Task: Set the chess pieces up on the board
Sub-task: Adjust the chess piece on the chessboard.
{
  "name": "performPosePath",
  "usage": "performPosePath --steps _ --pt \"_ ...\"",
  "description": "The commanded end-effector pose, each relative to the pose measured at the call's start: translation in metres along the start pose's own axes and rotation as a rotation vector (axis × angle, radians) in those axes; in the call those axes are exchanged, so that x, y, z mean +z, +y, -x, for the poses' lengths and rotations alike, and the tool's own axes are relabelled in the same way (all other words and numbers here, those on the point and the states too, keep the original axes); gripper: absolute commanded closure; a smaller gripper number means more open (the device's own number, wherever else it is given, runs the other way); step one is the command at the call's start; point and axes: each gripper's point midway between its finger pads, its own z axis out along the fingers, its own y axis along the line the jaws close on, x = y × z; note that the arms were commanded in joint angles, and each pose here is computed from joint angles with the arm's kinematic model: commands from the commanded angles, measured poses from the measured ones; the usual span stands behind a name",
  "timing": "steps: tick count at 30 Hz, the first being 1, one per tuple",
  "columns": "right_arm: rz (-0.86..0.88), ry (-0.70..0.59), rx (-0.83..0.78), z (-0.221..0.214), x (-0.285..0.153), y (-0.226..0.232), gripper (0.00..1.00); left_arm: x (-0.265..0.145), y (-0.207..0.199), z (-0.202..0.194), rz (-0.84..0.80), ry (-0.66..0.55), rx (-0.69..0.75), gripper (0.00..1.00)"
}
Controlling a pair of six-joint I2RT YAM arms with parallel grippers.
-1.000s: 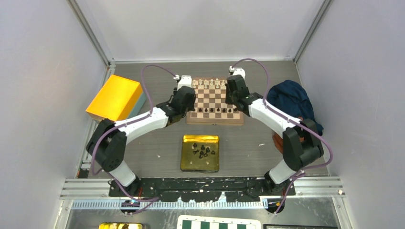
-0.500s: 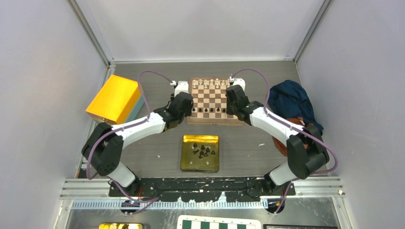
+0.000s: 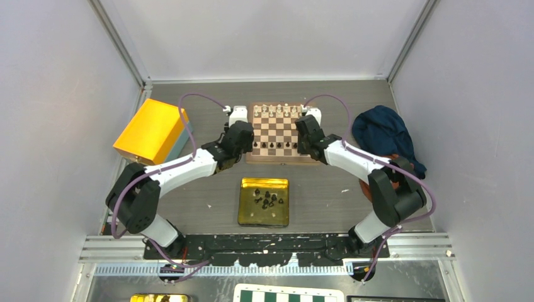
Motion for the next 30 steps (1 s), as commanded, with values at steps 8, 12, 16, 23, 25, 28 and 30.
performPosePath --steps 8,12,16,23,25,28,30 --pt "-0.006 -0.018 0.047 0.003 0.018 -0.002 0.99 -0.002 -0.007 0.025 -0.009 -0.09 -0.055 0.57" --pt "-0.004 -0.012 0.052 0.002 0.023 -0.003 0.99 -0.001 -0.006 0.023 -0.006 -0.088 -0.054 0.58" --pt "-0.001 -0.005 0.053 0.001 0.027 -0.002 0.99 -0.001 -0.005 0.023 -0.003 -0.089 -0.052 0.58" --pt "0.002 -0.004 0.053 0.004 0.03 -0.002 0.99 -0.001 -0.005 0.023 -0.001 -0.09 -0.048 0.58" --pt "0.003 -0.005 0.052 0.005 0.031 -0.001 0.99 -0.001 -0.005 0.024 -0.001 -0.09 -0.048 0.58" --pt "0.005 -0.005 0.052 0.006 0.032 -0.001 0.99 -0.001 -0.005 0.023 0.0 -0.09 -0.046 0.58" --pt "0.005 -0.006 0.053 0.006 0.033 -0.001 0.99 -0.001 -0.005 0.024 0.001 -0.091 -0.046 0.58"
